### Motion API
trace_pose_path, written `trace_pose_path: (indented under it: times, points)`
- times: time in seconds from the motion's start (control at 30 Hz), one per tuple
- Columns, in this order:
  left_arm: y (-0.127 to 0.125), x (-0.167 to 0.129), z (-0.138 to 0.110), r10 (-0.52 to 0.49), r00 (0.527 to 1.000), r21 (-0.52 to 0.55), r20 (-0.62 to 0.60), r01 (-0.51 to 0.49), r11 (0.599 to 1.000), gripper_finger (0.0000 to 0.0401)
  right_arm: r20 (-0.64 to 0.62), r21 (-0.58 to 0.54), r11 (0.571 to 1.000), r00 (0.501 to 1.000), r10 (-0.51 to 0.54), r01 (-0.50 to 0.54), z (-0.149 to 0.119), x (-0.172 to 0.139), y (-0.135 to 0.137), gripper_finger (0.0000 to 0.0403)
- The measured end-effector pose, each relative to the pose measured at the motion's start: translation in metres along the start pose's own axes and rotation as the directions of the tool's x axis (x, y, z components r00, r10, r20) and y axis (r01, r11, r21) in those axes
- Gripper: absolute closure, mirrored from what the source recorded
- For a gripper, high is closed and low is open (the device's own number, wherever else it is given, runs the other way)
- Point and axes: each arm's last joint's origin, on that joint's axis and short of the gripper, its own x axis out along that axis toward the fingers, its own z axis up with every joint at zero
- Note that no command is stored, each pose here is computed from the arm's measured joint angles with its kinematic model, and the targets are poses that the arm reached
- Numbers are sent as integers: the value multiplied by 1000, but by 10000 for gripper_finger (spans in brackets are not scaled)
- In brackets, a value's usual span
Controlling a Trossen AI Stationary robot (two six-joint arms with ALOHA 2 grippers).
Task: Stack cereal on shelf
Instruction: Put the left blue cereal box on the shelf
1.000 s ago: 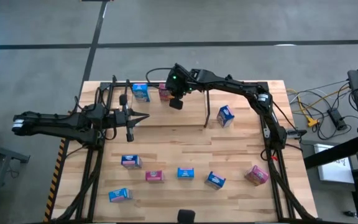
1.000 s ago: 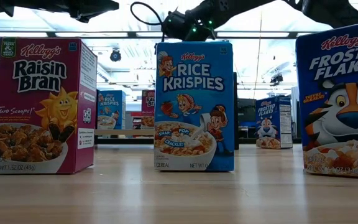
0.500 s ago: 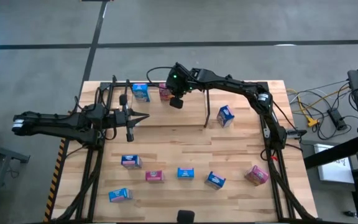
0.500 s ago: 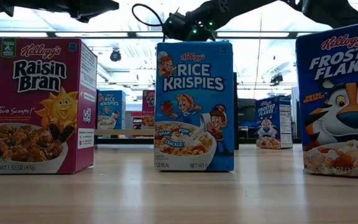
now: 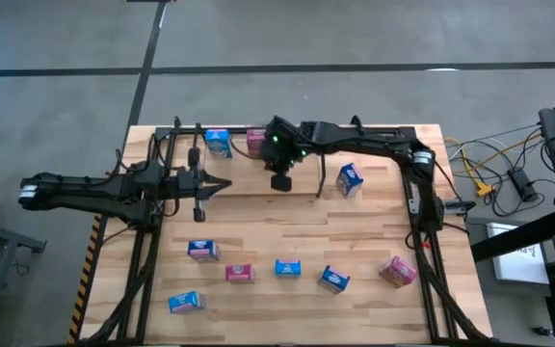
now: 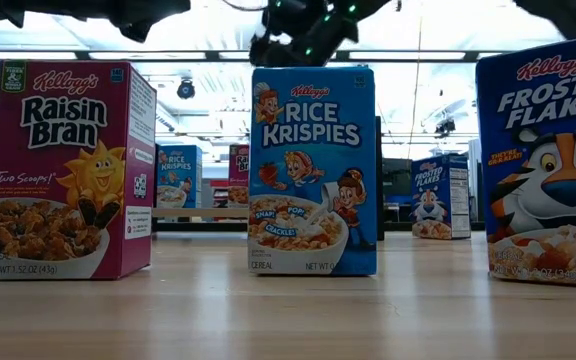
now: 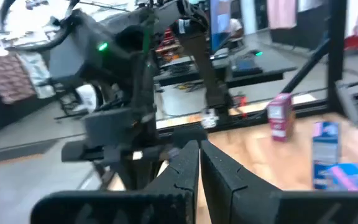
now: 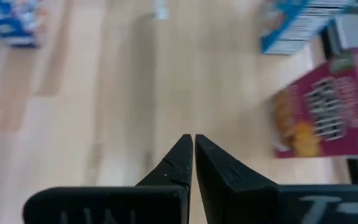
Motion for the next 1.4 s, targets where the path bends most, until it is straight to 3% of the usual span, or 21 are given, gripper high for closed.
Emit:
trace_pose_path:
  times: [0.27,0.47,0.7,0.93,1.2,1.33,1.4]
  points:
    - [-1,3,-3,-19,1000,-169,-18,15,986,401,70,-76,996,997,42,-36,-32,-16,47,394]
    - [-4,11,-9,-34,998,-310,-60,14,951,401,216,-185,983,975,47,-6,-57,-27,68,394]
    - [-17,18,-13,-98,990,-423,-96,49,905,401,416,-259,961,909,26,92,-76,-49,74,394]
    - [-27,23,-2,-180,962,-492,-206,57,869,401,611,-298,929,791,9,220,-88,-77,78,394]
    - [-42,19,9,-295,798,-589,-526,-92,803,401,706,-311,908,708,23,280,-100,-97,82,394]
    - [-47,17,25,-353,657,-601,-666,-193,775,401,713,-313,904,701,23,290,-100,-98,82,394]
    - [-50,15,30,-358,562,-568,-746,-257,782,401,713,-320,899,701,22,298,-100,-98,81,394]
